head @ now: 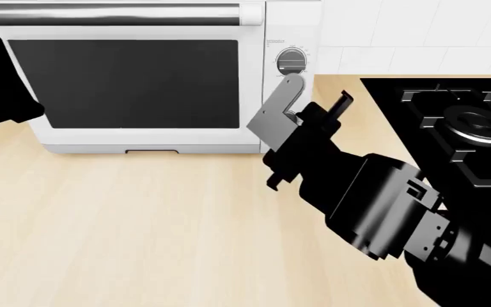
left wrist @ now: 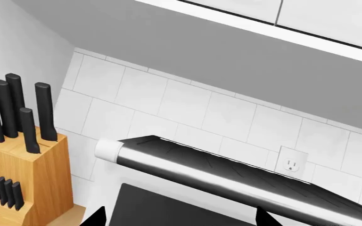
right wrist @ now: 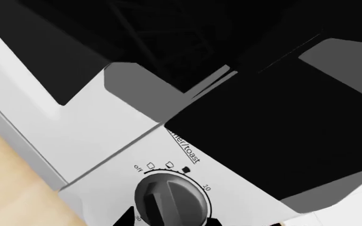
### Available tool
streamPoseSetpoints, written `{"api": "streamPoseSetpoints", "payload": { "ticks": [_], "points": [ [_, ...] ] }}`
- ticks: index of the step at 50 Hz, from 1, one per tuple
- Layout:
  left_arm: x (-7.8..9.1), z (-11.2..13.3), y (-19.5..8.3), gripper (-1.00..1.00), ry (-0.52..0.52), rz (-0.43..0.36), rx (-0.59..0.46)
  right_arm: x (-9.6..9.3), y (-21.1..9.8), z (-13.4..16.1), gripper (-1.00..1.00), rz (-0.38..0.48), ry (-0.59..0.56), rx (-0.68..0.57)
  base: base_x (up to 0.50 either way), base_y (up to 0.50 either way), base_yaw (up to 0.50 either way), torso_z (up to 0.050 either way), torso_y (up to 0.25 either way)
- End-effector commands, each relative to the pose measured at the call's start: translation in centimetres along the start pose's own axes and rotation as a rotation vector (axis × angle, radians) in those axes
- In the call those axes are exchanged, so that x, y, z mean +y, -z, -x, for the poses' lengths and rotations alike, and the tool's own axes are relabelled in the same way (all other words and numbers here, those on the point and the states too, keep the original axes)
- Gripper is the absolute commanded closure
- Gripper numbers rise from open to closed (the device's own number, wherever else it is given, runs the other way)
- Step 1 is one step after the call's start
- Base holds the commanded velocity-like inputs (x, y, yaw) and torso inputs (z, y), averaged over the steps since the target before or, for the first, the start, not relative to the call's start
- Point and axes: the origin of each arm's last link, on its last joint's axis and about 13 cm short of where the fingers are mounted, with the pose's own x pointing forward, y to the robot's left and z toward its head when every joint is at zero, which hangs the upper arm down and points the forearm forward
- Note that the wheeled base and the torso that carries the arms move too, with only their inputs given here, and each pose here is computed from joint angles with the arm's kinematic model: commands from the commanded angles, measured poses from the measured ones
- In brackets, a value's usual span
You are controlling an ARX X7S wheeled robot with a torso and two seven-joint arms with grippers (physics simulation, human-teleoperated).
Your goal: Turn on the toaster oven by setting the timer.
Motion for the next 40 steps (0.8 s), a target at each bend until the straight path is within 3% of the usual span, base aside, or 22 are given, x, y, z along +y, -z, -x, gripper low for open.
{"api": "streamPoseSetpoints", "payload": {
  "ticks": [1,40],
  "points": [
    [0.03,0.03,-0.01,-1.00,-0.002,-0.001,0.000,0.23,-0.78,-0.07,1.00,-0.046,0.001,-0.031,0.00,0.00,0.01,0.000,0.000],
    [0.07,0.07,0.06,-1.00,-0.006,0.003,0.002,0.65,-1.23,0.00,1.00,-0.276,0.022,-0.066,0.00,0.00,0.00,0.000,0.000]
  ]
}}
